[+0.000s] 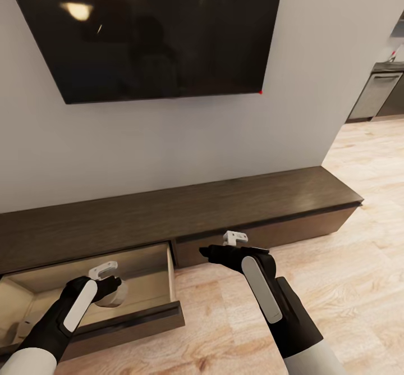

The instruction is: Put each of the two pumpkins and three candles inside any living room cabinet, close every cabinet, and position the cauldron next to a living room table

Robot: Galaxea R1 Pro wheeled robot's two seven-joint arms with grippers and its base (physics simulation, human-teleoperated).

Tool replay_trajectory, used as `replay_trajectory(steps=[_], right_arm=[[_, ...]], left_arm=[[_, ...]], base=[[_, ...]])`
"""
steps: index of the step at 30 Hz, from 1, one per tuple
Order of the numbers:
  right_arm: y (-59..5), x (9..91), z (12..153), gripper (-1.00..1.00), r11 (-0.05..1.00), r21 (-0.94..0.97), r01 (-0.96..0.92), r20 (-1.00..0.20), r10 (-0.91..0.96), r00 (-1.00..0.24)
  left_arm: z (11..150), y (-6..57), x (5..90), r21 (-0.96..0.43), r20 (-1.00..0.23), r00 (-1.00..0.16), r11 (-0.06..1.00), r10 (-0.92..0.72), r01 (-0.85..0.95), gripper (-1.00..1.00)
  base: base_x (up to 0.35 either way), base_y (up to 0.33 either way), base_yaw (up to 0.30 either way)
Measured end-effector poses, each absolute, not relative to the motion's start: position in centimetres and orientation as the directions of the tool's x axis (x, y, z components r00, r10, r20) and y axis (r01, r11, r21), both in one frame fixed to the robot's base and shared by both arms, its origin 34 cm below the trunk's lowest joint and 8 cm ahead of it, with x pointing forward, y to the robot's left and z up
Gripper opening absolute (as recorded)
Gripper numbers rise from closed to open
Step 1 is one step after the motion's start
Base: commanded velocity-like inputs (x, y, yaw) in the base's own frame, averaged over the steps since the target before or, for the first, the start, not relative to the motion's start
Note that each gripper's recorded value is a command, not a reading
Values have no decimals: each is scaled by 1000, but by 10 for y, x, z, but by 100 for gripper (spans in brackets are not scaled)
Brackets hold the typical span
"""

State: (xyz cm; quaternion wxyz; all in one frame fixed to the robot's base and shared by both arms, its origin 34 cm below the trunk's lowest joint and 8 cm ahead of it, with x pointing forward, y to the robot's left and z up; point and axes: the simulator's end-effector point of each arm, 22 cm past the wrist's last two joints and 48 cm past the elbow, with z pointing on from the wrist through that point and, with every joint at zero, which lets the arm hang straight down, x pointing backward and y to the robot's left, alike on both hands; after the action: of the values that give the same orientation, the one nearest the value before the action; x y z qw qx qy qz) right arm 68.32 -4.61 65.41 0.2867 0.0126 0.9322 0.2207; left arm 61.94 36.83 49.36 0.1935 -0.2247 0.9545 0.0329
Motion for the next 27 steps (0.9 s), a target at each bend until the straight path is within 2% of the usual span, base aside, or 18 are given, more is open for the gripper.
replay_trajectory(steps=[27], right_arm=[[-41, 675, 609, 100, 899, 424, -107, -528, 149, -836]], left_arm=[[448, 368, 613, -27, -387, -823, 897, -417, -442, -100]], base=[[0, 0, 0]])
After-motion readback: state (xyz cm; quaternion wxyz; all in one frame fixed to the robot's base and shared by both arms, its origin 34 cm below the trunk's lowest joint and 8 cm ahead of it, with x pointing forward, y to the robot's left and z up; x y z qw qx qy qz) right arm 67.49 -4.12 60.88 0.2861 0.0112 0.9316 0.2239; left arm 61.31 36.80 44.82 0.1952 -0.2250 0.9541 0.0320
